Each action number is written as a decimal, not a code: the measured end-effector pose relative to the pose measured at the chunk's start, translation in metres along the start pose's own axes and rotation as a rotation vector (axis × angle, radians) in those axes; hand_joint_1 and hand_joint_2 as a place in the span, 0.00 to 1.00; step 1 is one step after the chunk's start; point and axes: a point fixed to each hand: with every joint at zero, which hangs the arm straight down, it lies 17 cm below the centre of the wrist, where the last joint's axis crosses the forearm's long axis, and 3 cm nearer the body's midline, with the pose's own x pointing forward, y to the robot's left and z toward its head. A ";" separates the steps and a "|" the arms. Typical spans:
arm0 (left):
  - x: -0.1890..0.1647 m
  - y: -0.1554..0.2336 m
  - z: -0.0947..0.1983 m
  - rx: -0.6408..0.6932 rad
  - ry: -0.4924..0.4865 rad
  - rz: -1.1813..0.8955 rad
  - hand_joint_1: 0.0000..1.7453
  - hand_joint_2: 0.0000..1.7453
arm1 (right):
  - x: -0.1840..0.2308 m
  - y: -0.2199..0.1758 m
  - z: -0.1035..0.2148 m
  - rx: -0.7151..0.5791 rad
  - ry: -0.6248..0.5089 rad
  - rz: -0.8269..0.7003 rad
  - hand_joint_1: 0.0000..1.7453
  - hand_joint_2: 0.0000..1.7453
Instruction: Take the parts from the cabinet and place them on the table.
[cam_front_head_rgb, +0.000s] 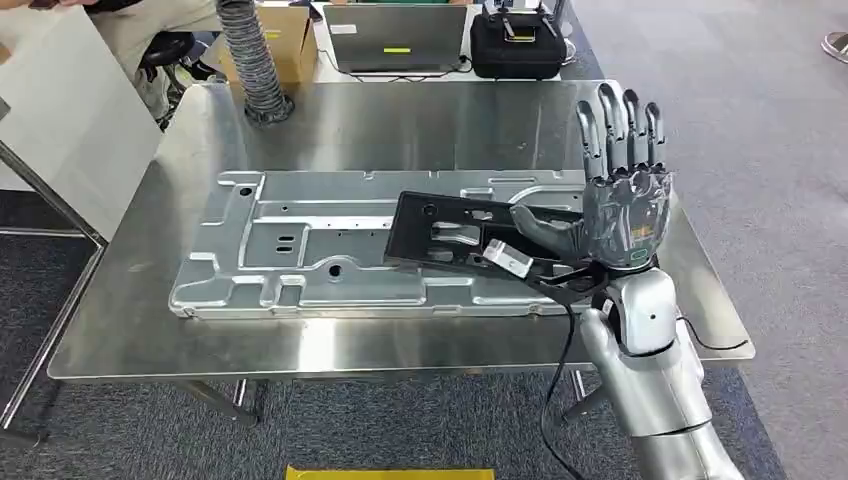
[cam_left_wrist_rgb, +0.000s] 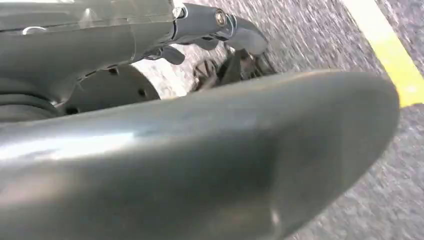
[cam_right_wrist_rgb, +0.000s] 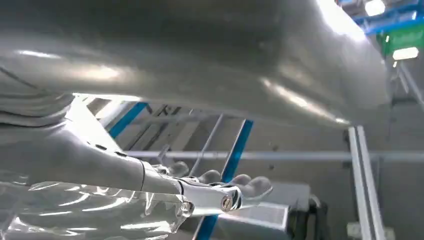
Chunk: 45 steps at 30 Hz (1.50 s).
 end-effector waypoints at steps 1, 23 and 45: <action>0.000 0.000 0.000 0.002 0.003 -0.003 0.00 0.00 | -0.001 -0.004 0.001 -0.008 0.006 0.003 0.00 0.00; -0.005 0.000 0.000 0.005 0.022 -0.019 0.00 0.00 | -0.034 -0.060 0.025 -0.076 0.089 0.086 0.00 0.00; 0.007 -0.003 0.000 -0.023 -0.040 -0.025 0.00 0.00 | -0.055 -0.112 0.072 -0.079 0.158 0.120 0.00 0.00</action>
